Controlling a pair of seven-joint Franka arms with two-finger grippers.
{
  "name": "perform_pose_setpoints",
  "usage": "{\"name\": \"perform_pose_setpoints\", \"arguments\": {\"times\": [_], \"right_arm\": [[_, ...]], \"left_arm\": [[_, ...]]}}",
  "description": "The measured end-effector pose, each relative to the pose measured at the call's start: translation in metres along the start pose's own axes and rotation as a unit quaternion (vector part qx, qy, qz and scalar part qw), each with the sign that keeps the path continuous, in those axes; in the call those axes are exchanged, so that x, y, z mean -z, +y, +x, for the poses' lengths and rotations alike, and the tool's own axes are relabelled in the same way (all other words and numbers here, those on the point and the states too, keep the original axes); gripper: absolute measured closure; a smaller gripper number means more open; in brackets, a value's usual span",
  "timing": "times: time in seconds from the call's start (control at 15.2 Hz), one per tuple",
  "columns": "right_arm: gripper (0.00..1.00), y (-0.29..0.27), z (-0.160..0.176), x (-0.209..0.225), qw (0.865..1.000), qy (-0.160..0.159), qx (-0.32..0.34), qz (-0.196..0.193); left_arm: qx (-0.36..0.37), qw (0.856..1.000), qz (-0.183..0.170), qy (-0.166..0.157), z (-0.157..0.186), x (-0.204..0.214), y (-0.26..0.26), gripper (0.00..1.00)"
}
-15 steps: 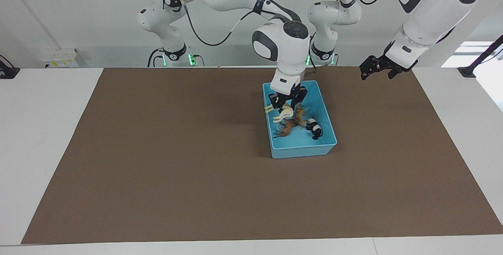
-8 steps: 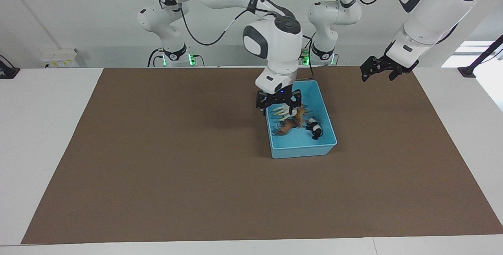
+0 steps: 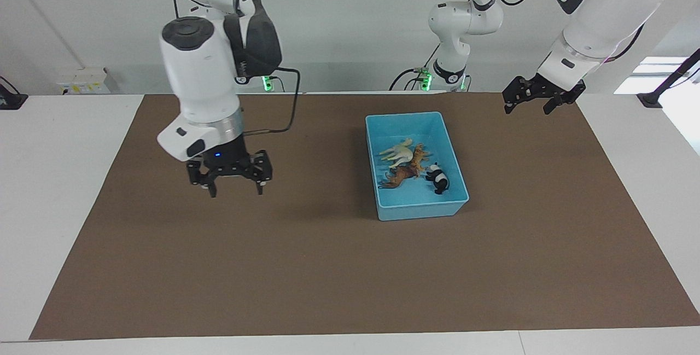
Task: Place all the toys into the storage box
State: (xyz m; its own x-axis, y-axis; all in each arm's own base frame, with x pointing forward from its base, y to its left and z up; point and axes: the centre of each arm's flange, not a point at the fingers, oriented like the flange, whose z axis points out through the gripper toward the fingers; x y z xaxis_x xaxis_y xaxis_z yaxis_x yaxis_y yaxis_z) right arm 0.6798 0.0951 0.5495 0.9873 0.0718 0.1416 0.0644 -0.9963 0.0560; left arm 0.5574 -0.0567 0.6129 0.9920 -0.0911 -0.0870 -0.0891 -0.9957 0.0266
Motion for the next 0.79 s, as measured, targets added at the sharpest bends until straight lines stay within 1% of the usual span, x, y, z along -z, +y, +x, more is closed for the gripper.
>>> {"name": "perform_pose_setpoints", "arguments": {"times": [0.13, 0.26, 0.4, 0.53, 0.59, 0.79], "right_arm": [[0.0, 0.053, -0.016, 0.011, 0.999, -0.035, -0.004, -0.002], [0.0, 0.1, -0.045, 0.033, 0.998, -0.057, -0.018, 0.004], [0.0, 0.135, -0.083, 0.054, 0.997, -0.065, -0.03, 0.014], [0.0, 0.153, -0.116, 0.067, 0.996, -0.071, -0.046, 0.02], [0.0, 0.156, -0.126, 0.069, 0.996, -0.072, -0.05, 0.021], [0.0, 0.154, -0.131, 0.063, 0.995, -0.08, -0.056, 0.022]], "left_arm": [[0.0, 1.0, 0.0, 0.029, 0.006, 0.006, -0.003, 0.0], [0.001, 0.999, 0.0, 0.036, 0.007, 0.007, -0.005, 0.0], [0.0, 0.999, 0.0, 0.037, 0.007, 0.007, -0.004, 0.0], [0.0, 0.999, 0.0, 0.04, 0.005, 0.011, -0.003, 0.0], [0.0, 0.999, 0.0, 0.045, 0.002, 0.015, -0.003, 0.0], [0.0, 0.999, 0.0, 0.051, -0.003, 0.023, -0.004, 0.0]]}}
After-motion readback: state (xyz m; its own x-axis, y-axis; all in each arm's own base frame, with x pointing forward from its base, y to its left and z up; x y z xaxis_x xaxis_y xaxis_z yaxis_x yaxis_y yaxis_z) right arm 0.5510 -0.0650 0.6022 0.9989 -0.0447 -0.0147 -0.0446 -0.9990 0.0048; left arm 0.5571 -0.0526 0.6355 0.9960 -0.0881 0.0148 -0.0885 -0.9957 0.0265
